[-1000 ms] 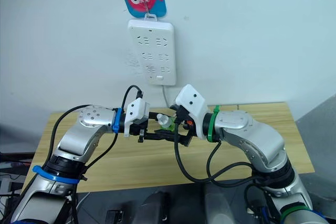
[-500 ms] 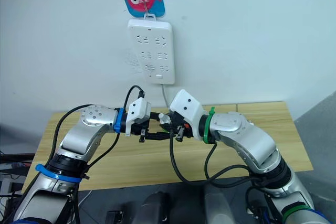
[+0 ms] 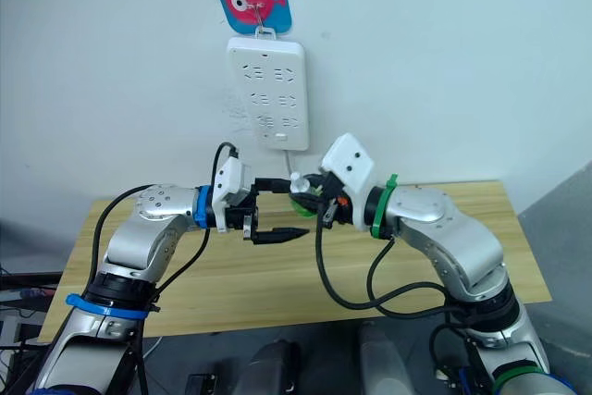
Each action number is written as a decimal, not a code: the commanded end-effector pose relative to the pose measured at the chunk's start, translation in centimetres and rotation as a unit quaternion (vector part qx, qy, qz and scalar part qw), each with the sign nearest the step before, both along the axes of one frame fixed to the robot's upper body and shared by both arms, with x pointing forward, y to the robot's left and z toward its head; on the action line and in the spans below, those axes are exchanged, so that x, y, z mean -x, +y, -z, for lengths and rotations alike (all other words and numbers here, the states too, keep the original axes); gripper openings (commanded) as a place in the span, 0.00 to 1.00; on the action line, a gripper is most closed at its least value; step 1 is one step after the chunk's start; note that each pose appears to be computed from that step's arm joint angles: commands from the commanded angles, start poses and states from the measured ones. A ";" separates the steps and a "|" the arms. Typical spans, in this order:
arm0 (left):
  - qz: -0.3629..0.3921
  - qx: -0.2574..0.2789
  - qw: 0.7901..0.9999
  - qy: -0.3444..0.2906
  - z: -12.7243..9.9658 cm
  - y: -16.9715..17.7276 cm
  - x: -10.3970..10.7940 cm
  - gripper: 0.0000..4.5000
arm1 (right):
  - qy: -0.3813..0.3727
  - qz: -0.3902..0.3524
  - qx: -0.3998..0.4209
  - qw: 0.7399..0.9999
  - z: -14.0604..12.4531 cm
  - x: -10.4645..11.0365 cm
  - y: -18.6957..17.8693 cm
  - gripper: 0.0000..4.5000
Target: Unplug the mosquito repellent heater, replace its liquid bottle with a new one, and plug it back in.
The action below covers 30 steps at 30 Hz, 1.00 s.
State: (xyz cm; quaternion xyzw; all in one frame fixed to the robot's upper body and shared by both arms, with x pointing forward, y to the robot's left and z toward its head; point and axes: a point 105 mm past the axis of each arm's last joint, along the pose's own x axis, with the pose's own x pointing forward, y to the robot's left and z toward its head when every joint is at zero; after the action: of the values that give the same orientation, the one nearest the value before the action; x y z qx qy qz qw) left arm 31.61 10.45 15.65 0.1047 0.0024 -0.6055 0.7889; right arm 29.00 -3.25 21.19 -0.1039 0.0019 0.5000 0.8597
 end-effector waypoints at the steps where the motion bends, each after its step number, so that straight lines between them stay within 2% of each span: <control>1: -0.001 0.042 0.999 0.021 -1.4 -1.1 0.8 1.00 | -0.007 -0.004 -0.028 1.000 -1.3 0.9 -0.5 0.24; 10: 0.046 0.059 0.996 0.043 -3.8 -3.2 1.5 1.00 | 0.005 -0.023 -0.026 0.999 -1.4 1.9 -0.2 0.24; 17: 0.064 0.048 0.996 0.044 -3.4 -3.5 1.7 1.00 | 0.004 -0.023 -0.033 0.999 -1.6 1.9 0.0 0.24; 18: 0.067 0.044 0.996 0.046 -3.2 -3.5 1.9 0.92 | 0.004 -0.023 -0.036 0.999 -1.7 1.9 0.0 0.24; 21: 0.068 0.036 0.996 0.049 -2.7 -3.4 2.0 0.75 | 0.004 -0.024 -0.040 0.999 -1.8 1.9 0.1 0.24; 23: 0.062 0.045 0.996 0.048 -2.8 -3.4 1.8 0.74 | 0.005 -0.025 -0.041 0.999 -1.8 2.0 0.1 0.24; 28: 0.060 0.054 0.996 0.048 -3.0 -3.3 1.6 0.51 | 0.007 -0.030 -0.038 0.999 -1.7 2.1 0.1 0.24; 30: 0.061 0.053 0.996 0.046 -3.0 -3.2 1.7 0.51 | 0.008 -0.033 -0.038 0.999 -1.7 2.1 0.2 0.24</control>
State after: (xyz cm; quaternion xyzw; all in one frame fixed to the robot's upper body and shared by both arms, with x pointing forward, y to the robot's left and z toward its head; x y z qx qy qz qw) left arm 30.08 7.14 17.73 0.0324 0.0239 -0.6538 0.7556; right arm 27.55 -3.21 21.55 -0.0581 0.0177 0.5195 0.8523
